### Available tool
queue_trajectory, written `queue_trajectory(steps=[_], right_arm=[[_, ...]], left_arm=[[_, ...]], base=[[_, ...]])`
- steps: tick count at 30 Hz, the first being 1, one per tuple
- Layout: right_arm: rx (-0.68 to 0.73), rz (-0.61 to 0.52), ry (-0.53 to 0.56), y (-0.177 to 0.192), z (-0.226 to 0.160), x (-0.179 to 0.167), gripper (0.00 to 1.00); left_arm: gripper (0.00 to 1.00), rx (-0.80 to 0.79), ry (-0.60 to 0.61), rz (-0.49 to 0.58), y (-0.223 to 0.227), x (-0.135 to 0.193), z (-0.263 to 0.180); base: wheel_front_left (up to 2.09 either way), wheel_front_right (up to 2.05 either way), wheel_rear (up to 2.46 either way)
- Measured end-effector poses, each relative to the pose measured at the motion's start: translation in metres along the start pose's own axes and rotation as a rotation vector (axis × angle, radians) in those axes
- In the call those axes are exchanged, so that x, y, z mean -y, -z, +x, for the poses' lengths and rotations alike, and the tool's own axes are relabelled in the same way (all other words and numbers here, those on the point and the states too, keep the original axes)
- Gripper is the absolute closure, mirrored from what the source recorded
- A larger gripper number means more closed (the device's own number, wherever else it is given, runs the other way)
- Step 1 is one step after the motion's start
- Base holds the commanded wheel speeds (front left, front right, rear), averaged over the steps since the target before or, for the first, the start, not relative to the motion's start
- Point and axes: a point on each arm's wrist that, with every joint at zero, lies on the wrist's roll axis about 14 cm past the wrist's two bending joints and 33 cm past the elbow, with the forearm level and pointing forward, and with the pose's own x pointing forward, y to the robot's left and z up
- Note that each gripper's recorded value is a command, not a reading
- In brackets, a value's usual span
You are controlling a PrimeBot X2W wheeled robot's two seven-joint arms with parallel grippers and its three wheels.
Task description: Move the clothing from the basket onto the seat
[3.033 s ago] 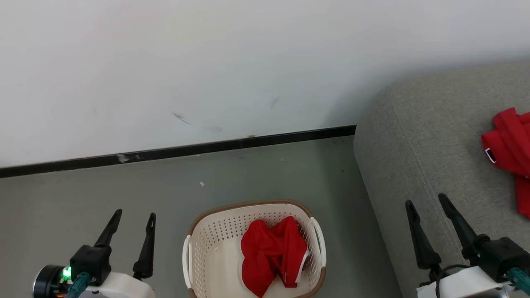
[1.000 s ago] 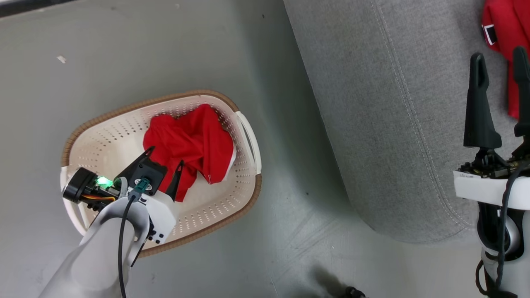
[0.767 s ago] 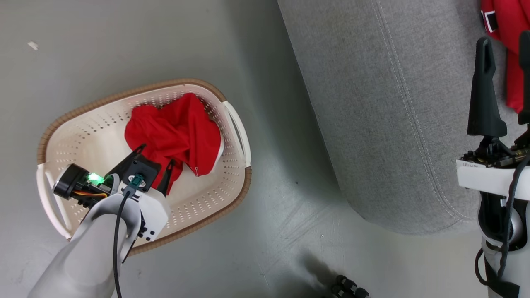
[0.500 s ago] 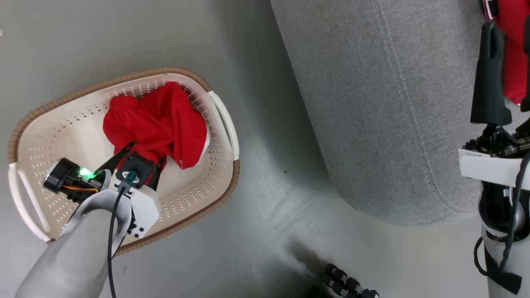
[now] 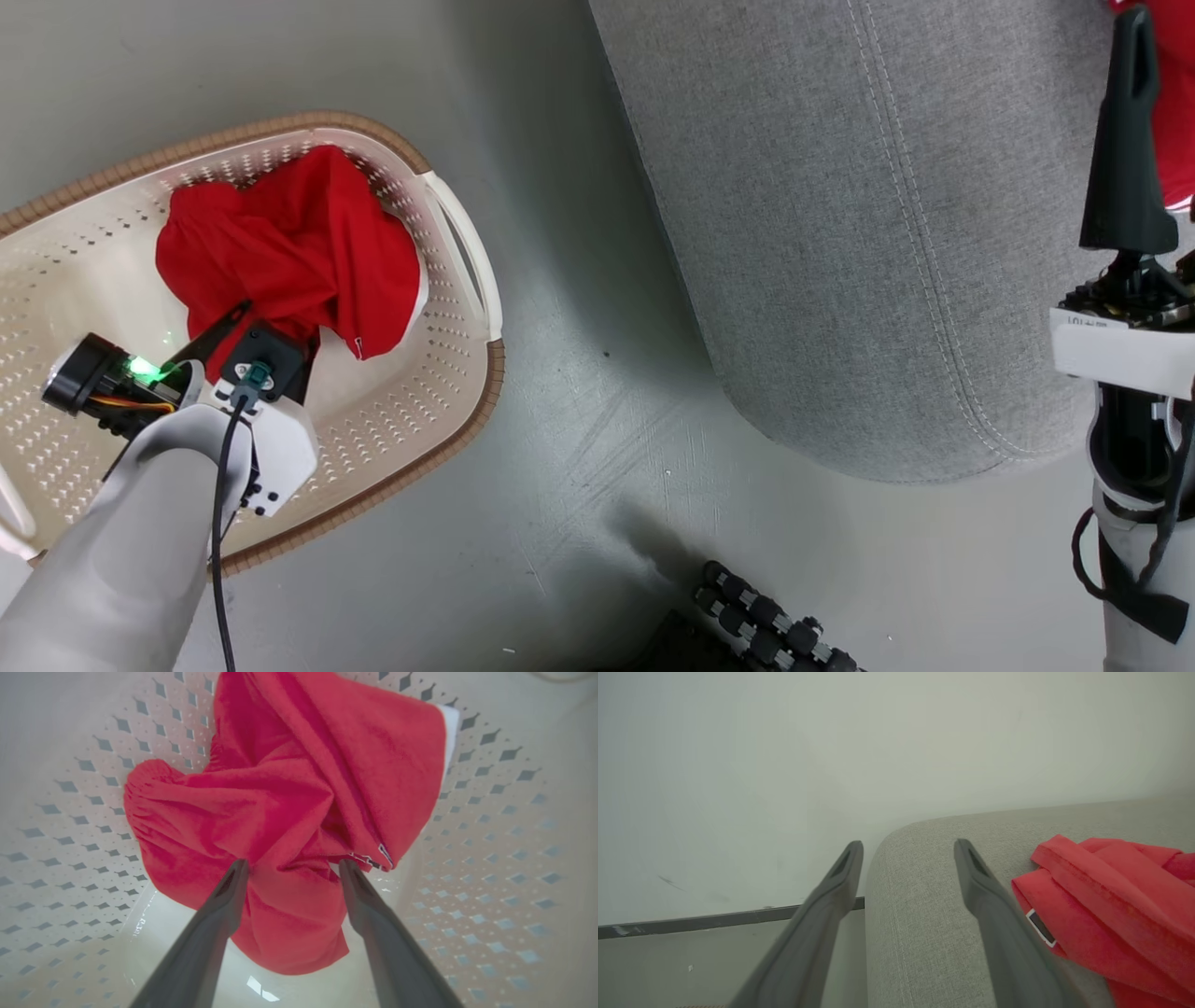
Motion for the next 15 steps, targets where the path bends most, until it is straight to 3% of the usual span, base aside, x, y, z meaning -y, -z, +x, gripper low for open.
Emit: queue_trajectory(steps=[15], right_arm=[[-0.026,-0.012,0.001,0.015,0.006,0.000,0.00]], left_arm=[[0.00,-0.055,-0.011,0.045,0.021,-0.012,0.019]], base=[[0.00,0.00,0.00]])
